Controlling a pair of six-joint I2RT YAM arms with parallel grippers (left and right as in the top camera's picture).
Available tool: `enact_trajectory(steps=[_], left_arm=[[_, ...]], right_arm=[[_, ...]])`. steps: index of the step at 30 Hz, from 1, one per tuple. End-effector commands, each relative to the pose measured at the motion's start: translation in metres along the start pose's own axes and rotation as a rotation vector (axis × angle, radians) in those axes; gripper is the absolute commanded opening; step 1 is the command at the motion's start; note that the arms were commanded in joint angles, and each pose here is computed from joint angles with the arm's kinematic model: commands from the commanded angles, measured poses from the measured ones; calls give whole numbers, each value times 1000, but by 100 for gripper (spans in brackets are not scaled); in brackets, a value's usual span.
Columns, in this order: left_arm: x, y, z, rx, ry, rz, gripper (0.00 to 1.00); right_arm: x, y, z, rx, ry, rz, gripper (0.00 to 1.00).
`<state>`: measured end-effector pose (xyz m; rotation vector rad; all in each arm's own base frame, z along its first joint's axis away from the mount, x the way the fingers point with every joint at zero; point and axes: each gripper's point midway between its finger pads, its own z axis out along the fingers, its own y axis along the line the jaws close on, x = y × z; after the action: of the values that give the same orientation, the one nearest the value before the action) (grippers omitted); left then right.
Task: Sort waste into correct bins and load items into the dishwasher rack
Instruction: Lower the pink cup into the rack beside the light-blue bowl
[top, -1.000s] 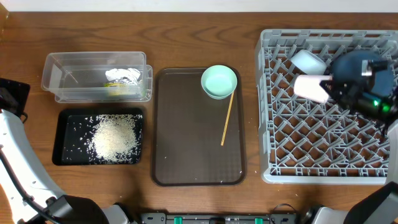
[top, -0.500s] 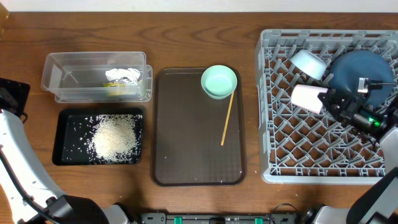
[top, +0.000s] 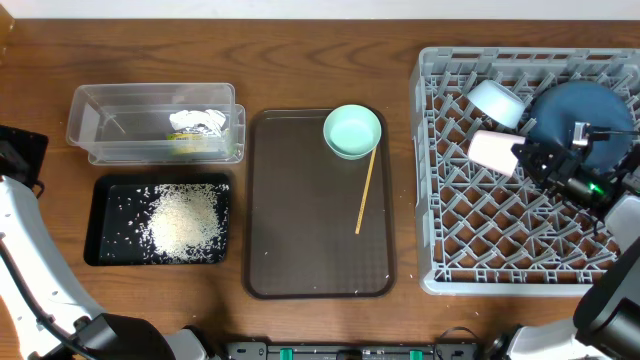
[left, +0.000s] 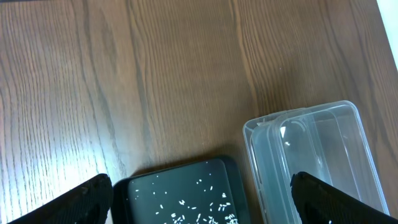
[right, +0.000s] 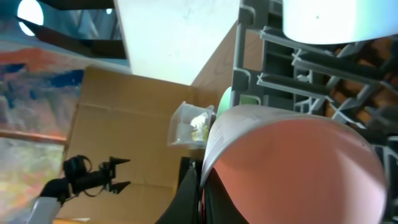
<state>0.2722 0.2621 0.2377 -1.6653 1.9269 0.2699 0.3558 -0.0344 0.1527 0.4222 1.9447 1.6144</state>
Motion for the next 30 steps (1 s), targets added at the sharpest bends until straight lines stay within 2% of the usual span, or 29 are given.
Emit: enact_trajectory(steps=[1, 10, 17, 21, 26, 27, 29, 30], left_arm=[[-2, 1, 1, -6, -2, -4, 94], [-2, 1, 1, -6, -2, -4, 94], [-2, 1, 1, -6, -2, -4, 94], [-2, 1, 1, -6, -2, -4, 94], [-2, 1, 1, -6, -2, -4, 94], [-2, 1, 1, -6, -2, -4, 94], [-2, 1, 1, -6, -2, -4, 94], [-2, 1, 1, -6, -2, -4, 94]], right_arm=[[7, 2, 6, -52, 36, 34, 1], [3, -6, 1, -23, 11, 98, 1], [4, -37, -8, 224, -55, 174, 1], [4, -32, -15, 314, -86, 151, 1], [4, -11, -26, 411, -138, 84, 14], [6, -10, -31, 452, -152, 82, 19], [10, -9, -39, 529, -178, 90, 40], [12, -8, -42, 549, -183, 91, 47]])
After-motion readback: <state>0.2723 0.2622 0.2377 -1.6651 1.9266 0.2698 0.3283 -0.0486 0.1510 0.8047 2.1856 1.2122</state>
